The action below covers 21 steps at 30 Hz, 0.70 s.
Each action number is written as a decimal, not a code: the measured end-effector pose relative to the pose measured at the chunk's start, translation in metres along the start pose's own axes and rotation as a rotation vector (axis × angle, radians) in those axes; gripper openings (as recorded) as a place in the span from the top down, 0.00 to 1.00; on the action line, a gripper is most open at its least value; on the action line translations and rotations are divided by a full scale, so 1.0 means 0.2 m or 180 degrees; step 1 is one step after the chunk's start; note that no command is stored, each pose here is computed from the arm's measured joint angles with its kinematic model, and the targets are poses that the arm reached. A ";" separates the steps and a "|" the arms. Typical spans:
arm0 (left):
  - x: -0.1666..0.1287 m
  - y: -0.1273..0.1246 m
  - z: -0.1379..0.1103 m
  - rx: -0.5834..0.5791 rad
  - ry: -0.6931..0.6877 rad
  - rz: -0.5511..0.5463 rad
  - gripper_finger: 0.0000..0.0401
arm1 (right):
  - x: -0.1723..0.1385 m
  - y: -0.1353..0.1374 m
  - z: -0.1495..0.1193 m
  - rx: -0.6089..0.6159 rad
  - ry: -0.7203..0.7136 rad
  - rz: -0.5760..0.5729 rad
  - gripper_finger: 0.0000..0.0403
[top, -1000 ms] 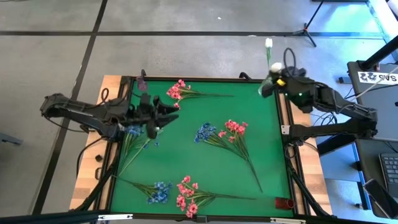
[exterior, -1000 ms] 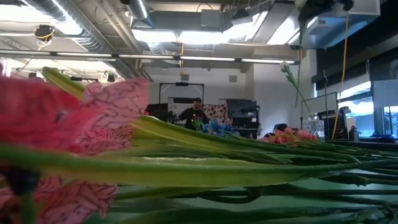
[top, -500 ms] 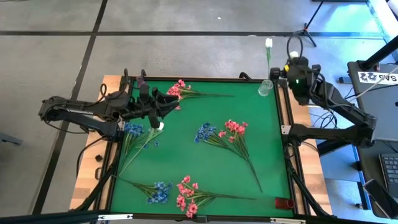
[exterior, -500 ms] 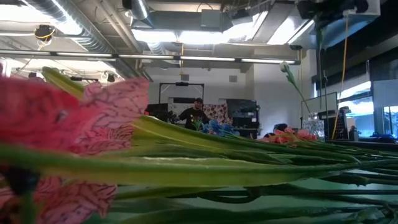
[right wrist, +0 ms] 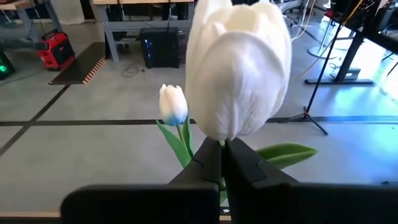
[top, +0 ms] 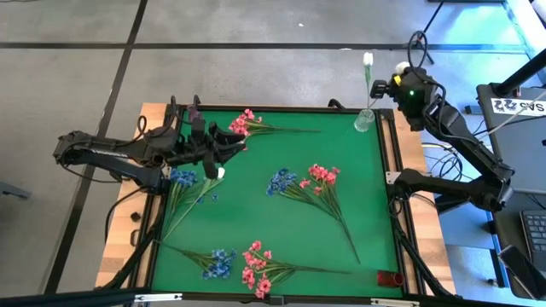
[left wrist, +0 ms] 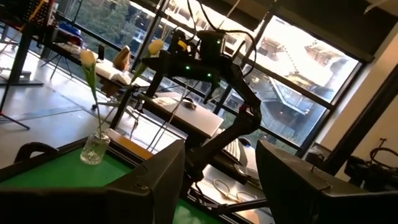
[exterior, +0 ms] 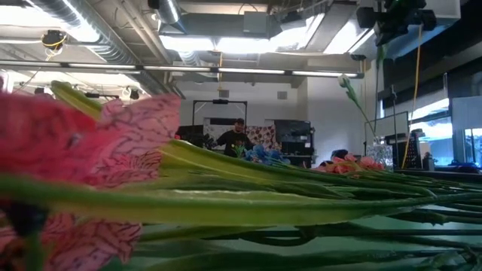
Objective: Sort flowers into vase by color
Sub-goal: Put the right white flower into the transparent vase
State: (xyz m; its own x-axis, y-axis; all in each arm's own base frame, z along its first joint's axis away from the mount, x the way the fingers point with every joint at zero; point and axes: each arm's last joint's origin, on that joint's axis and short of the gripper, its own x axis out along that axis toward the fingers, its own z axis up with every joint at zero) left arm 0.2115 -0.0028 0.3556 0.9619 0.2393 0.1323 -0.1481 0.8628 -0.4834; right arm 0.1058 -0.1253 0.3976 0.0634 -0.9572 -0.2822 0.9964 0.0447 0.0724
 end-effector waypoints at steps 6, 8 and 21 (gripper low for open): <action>0.00 0.00 0.00 0.0000 -0.0009 0.0018 0.52 | 0.00 -0.01 -0.02 0.0059 0.0130 -0.0048 1.00; 0.00 0.00 0.00 0.0000 -0.0013 0.0028 0.52 | 0.00 -0.01 -0.03 0.0053 0.0139 -0.0052 1.00; 0.00 0.00 0.00 0.0024 -0.0006 0.0038 0.52 | -0.05 -0.04 0.02 0.0136 0.0162 -0.0100 1.00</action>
State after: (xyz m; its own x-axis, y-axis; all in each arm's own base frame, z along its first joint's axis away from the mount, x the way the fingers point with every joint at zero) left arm 0.2115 -0.0024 0.3552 0.9596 0.2503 0.1282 -0.1613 0.8632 -0.4784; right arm 0.0976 -0.1178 0.4025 0.0362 -0.9422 -0.3332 0.9947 0.0017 0.1032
